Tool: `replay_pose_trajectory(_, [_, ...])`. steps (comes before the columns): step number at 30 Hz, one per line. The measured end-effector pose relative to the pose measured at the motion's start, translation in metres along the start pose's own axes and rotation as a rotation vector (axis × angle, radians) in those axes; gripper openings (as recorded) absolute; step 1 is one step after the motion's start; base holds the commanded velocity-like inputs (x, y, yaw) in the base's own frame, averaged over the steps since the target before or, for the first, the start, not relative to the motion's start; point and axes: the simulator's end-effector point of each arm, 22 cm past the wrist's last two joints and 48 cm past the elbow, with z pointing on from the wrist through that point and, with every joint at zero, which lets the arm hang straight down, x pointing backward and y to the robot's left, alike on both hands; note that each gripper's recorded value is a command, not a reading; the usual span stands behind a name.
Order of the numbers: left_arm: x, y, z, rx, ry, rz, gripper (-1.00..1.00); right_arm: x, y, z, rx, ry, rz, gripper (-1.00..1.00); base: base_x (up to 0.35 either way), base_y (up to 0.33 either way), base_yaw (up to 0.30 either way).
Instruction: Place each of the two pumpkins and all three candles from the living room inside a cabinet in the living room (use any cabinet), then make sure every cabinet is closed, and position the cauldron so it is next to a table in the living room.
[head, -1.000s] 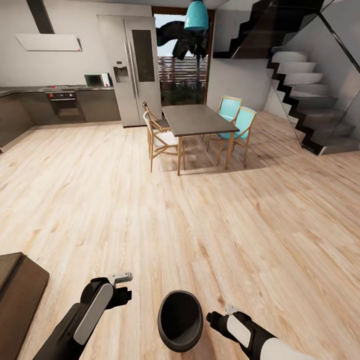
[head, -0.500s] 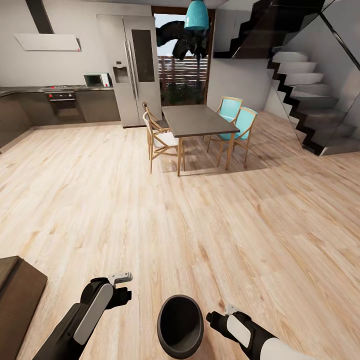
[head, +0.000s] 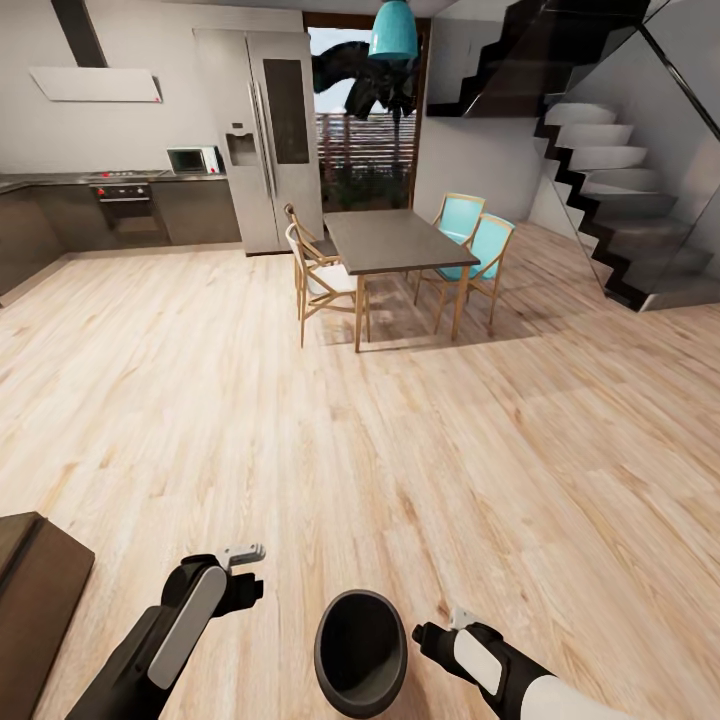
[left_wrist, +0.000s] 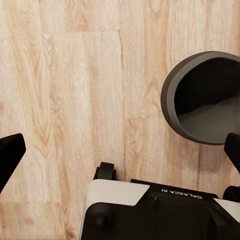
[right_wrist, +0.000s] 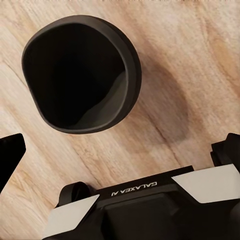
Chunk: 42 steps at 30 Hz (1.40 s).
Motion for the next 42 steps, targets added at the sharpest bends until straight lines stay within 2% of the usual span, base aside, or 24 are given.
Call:
replay_pose_trajectory(19, [-0.001, 0.000, 0.022, 0.001, -0.009, -0.012, 1.00, -0.003, 0.001, 0.022, -0.006, -0.009, -0.025, 1.00, 0.000, 0.000, 0.000])
replay_pose_trajectory(22, [-0.001, 0.000, 0.026, 0.000, -0.010, -0.015, 1.00, -0.009, 0.000, 0.026, -0.007, -0.035, -0.027, 1.00, 0.000, 0.000, 0.000])
replay_pose_trajectory(32, [0.000, 0.002, 0.040, 0.001, -0.012, -0.023, 1.00, -0.012, 0.001, 0.039, -0.011, -0.050, -0.032, 1.00, 0.000, 0.000, 0.000])
replay_pose_trajectory(39, [0.002, 0.000, 0.052, 0.005, -0.013, -0.031, 1.00, -0.021, 0.016, 0.044, -0.034, -0.069, -0.099, 1.00, 0.000, 0.000, 0.000])
replay_pose_trajectory(42, [0.000, 0.000, 0.058, 0.006, -0.027, -0.051, 1.00, -0.010, 0.020, 0.047, -0.041, -0.009, -0.122, 1.00, 0.000, 0.000, 0.000])
